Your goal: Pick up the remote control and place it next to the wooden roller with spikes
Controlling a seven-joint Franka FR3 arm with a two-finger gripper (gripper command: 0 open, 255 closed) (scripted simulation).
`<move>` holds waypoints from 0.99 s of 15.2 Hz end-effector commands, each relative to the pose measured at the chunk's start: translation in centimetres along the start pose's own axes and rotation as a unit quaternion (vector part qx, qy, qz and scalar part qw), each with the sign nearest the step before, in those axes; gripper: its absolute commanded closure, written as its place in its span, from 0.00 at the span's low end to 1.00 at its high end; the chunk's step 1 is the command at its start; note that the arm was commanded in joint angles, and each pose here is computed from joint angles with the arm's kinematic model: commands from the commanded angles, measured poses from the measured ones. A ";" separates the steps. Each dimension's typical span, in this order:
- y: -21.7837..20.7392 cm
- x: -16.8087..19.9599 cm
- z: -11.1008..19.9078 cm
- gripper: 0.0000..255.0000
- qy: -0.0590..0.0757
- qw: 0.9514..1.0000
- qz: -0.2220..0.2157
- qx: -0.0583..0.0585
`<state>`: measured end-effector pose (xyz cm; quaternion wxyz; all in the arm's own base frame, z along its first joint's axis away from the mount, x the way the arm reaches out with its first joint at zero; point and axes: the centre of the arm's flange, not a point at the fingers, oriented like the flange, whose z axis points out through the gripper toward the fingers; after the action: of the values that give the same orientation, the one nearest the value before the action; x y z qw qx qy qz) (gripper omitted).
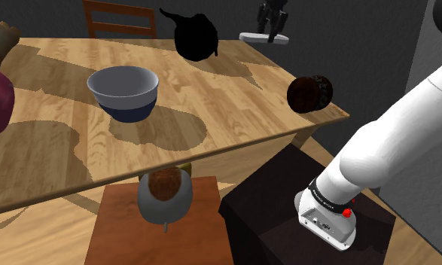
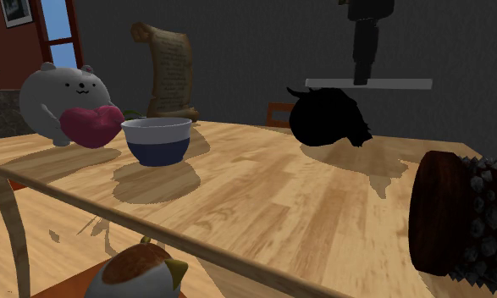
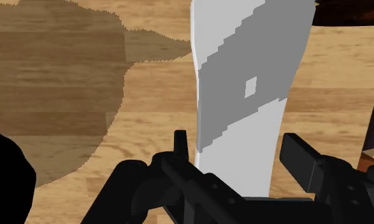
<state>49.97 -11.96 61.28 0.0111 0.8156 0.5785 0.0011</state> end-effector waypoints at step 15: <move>-4.1 -20.5 0.0 1.00 0.000 1.000 -0.001 0.000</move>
<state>40.16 -28.88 61.23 0.0109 0.8155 0.5786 0.0013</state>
